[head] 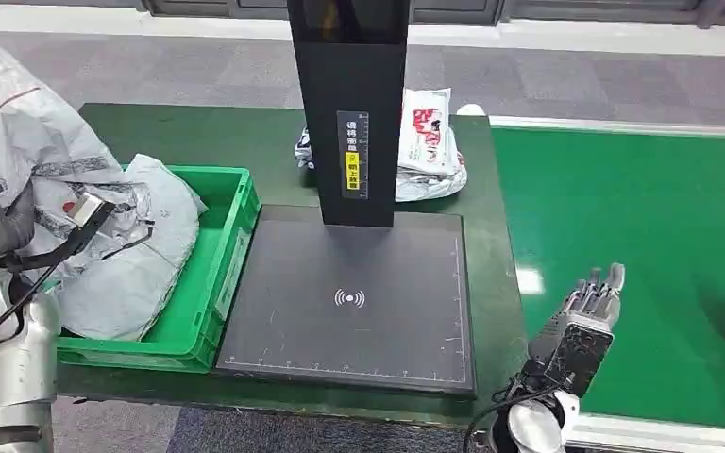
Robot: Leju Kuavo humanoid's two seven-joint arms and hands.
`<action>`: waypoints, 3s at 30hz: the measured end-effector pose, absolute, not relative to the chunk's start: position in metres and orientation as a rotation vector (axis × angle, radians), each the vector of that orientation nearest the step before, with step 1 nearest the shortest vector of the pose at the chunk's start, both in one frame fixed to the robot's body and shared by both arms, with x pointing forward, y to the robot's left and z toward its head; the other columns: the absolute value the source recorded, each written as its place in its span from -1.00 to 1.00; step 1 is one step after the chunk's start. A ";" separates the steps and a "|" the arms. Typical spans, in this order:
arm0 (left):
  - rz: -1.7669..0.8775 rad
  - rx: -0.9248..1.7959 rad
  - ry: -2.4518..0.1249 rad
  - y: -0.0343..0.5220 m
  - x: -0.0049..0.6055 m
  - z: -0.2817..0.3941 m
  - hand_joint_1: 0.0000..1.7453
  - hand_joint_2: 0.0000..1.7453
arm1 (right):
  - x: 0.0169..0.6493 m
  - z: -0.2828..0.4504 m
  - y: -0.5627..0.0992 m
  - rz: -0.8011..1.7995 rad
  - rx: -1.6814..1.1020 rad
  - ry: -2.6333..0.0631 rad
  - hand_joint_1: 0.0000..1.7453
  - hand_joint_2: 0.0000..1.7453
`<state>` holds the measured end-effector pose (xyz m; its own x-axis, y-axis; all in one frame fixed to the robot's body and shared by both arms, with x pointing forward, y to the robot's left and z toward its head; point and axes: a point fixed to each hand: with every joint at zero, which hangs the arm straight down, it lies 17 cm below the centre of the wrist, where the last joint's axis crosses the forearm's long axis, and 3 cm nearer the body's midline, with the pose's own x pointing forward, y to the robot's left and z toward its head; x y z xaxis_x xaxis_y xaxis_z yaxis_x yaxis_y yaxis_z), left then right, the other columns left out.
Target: Moved the parcel from conveyor to table for the left to box.
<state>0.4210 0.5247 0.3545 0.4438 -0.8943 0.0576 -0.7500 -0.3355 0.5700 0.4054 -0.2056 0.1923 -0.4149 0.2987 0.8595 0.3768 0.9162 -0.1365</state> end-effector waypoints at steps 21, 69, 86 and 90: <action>-0.890 0.945 -1.506 0.397 0.558 0.148 -1.00 1.00 | 0.423 0.201 -0.210 -0.032 -0.454 -2.037 -1.00 -1.00; -0.146 0.466 -1.987 0.277 0.569 0.242 -1.00 -1.00 | 0.405 0.173 -0.234 -0.049 -0.503 -1.945 -1.00 -1.00; -0.276 -0.092 -1.898 0.076 0.506 0.165 -1.00 1.00 | 0.460 0.092 -0.350 0.328 -1.071 -1.526 -1.00 1.00; -0.292 -0.096 -1.866 0.071 0.500 0.148 -1.00 1.00 | 0.459 0.072 -0.379 0.356 -1.125 -1.433 -1.00 1.00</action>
